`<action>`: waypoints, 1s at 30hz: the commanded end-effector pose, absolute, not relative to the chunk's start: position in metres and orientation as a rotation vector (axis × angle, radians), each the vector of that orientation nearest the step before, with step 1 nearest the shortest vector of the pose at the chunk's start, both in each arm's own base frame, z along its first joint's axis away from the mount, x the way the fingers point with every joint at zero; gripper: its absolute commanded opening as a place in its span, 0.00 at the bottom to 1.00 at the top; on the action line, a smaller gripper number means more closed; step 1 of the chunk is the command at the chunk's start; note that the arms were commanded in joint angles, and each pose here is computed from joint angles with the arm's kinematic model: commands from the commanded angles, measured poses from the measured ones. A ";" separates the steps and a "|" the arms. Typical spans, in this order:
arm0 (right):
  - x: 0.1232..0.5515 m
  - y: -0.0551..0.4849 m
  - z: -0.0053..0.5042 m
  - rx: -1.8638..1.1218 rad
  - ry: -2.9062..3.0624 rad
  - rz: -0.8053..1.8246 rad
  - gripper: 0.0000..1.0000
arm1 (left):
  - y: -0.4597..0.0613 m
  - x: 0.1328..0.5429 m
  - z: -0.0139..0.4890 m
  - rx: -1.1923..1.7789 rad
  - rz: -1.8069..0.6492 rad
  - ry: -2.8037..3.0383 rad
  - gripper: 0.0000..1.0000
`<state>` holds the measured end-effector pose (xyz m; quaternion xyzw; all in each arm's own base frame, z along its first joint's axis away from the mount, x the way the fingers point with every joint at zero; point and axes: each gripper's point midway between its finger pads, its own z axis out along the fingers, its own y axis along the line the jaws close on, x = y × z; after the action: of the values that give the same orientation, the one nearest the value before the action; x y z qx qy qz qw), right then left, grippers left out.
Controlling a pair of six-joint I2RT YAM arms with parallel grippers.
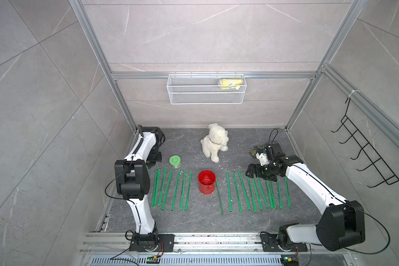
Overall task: Take the straws out of the storage container
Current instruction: Place the straw at the center of the board.
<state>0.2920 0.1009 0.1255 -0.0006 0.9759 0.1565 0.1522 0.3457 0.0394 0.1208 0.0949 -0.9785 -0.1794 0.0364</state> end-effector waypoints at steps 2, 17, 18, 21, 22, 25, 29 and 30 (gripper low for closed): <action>0.295 0.105 0.119 -0.024 2.800 0.459 1.00 | 0.040 0.343 0.102 0.258 -0.519 -2.958 0.00; 0.299 0.105 0.112 -0.024 2.817 0.454 1.00 | 0.053 0.346 0.066 0.281 -0.477 -2.903 0.01; 0.299 0.105 0.112 -0.022 2.818 0.453 1.00 | 0.053 0.346 0.064 0.280 -0.477 -2.899 0.01; 0.301 0.106 0.111 -0.017 2.820 0.453 1.00 | 0.055 0.345 0.058 0.274 -0.476 -2.887 0.02; 0.301 0.106 0.111 -0.015 2.820 0.453 1.00 | 0.055 0.345 0.057 0.273 -0.476 -2.885 0.02; 0.303 0.107 0.110 -0.010 2.823 0.458 1.00 | 0.058 0.343 0.053 0.278 -0.475 -2.876 0.06; 0.304 0.107 0.108 -0.007 2.828 0.462 1.00 | 0.060 0.343 0.049 0.288 -0.471 -2.870 0.11; 0.304 0.107 0.107 -0.006 2.830 0.462 1.00 | 0.060 0.343 0.048 0.289 -0.470 -2.869 0.12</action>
<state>0.3002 0.1026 0.1072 0.0016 0.9786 0.1536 0.1366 0.3448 0.0591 0.0520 0.1017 -0.9747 -0.1707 0.1024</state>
